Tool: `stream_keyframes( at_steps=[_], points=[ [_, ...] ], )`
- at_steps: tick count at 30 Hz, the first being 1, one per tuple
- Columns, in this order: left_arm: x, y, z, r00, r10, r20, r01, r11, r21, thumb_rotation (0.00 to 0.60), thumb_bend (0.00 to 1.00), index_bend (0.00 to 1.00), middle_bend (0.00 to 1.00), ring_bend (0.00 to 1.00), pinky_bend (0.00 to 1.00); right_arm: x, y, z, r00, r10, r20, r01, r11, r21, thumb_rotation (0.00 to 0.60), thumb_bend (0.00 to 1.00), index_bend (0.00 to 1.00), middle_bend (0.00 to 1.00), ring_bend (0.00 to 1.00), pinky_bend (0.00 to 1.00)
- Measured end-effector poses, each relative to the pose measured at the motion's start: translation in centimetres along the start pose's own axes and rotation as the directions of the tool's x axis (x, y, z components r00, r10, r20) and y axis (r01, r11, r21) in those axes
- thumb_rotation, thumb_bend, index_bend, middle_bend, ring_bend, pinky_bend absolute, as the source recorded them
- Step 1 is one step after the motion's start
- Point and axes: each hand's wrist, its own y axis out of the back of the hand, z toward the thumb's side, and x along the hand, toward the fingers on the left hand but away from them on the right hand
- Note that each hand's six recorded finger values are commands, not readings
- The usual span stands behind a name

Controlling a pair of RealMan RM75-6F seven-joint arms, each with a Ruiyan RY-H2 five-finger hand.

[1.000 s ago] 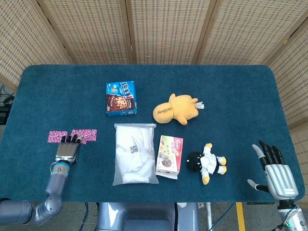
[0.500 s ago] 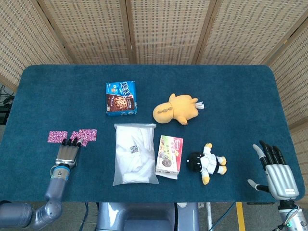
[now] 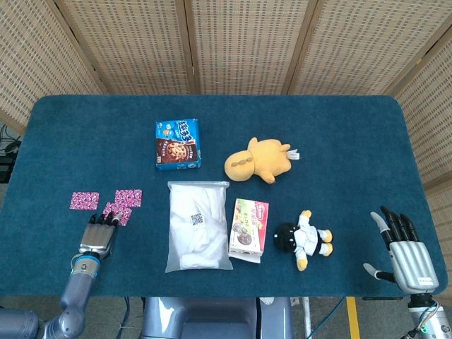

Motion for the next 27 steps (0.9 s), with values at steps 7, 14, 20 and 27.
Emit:
stream_keyframes(
  at_steps=[7, 14, 20, 27],
  points=[
    [-1.6, -0.4, 0.5, 1.000, 0.006, 0.008, -0.006, 1.000, -0.011, 0.600, 0.76, 0.00, 0.00, 0.00, 0.00, 0.0, 0.0, 0.0, 1.000, 0.000, 0.000, 0.000, 1.000, -0.002, 0.600, 0.00, 0.00, 0.00, 0.00, 0.00],
    [-2.9, -0.9, 0.7, 1.000, -0.007, 0.016, 0.007, 0.999, -0.038, 0.600, 0.76, 0.00, 0.00, 0.00, 0.00, 0.0, 0.0, 0.0, 1.000, 0.000, -0.003, 0.000, 1.000, -0.001, 0.600, 0.00, 0.00, 0.00, 0.00, 0.00],
    [-3.4, 0.3, 0.2, 0.999, 0.024, 0.024, -0.022, 0.996, -0.090, 0.600, 0.75, 0.00, 0.00, 0.00, 0.00, 0.0, 0.0, 0.0, 1.000, 0.001, -0.004, -0.001, 1.000, -0.001, 0.600, 0.00, 0.00, 0.00, 0.00, 0.00],
    [-3.8, 2.5, -0.4, 0.994, 0.098, 0.045, -0.089, 0.983, -0.163, 0.600, 0.57, 0.00, 0.00, 0.00, 0.00, 0.1, 0.0, 0.1, 1.000, -0.001, -0.004, 0.001, 1.000, -0.002, 0.600, 0.00, 0.00, 0.00, 0.00, 0.00]
  ],
)
